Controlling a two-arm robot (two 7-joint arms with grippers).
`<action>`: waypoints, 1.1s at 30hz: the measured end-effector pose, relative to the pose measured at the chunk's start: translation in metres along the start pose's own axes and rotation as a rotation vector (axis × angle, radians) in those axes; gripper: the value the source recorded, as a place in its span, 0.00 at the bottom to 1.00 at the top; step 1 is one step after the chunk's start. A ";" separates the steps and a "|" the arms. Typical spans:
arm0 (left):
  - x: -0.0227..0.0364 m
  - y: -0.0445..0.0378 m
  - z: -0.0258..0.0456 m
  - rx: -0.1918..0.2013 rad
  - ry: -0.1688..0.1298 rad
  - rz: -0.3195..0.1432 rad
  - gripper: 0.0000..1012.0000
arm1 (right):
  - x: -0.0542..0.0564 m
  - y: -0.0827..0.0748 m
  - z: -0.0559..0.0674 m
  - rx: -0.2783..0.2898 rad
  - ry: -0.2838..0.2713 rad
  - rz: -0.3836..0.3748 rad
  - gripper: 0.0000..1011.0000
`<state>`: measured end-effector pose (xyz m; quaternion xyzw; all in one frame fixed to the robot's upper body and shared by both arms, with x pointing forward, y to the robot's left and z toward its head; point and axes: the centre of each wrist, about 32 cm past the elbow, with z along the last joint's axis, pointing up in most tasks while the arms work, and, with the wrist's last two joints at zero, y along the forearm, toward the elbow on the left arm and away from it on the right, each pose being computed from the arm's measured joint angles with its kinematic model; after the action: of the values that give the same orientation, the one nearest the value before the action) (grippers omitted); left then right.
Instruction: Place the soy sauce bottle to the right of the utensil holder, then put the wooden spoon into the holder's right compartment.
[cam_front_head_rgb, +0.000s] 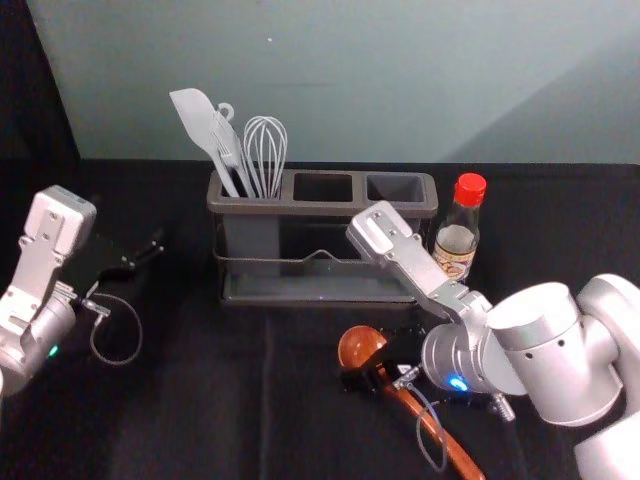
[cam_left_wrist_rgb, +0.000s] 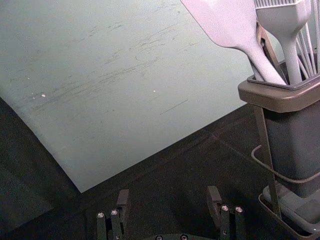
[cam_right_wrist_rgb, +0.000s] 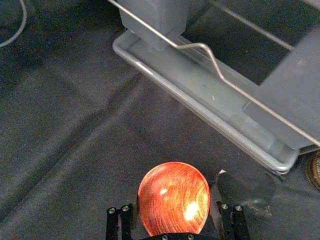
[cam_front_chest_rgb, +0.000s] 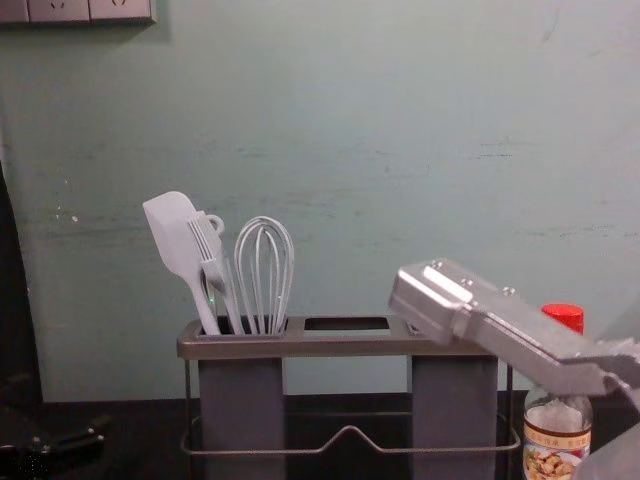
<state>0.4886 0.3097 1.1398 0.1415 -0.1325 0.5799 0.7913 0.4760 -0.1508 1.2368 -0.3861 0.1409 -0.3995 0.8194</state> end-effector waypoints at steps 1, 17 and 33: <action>0.0000 0.0000 0.0000 0.000 0.000 0.000 0.99 | 0.000 -0.001 0.000 0.002 0.000 -0.001 0.83; 0.0000 0.0000 0.0000 0.000 0.000 0.000 0.99 | -0.003 -0.041 -0.012 0.112 -0.005 -0.019 0.83; 0.0000 0.0000 0.0000 0.000 0.000 0.000 0.99 | -0.017 -0.080 -0.065 0.557 -0.097 -0.166 0.83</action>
<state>0.4886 0.3097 1.1398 0.1415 -0.1325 0.5799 0.7913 0.3867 -0.2024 1.2525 -0.1750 -0.0457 -0.4695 0.8642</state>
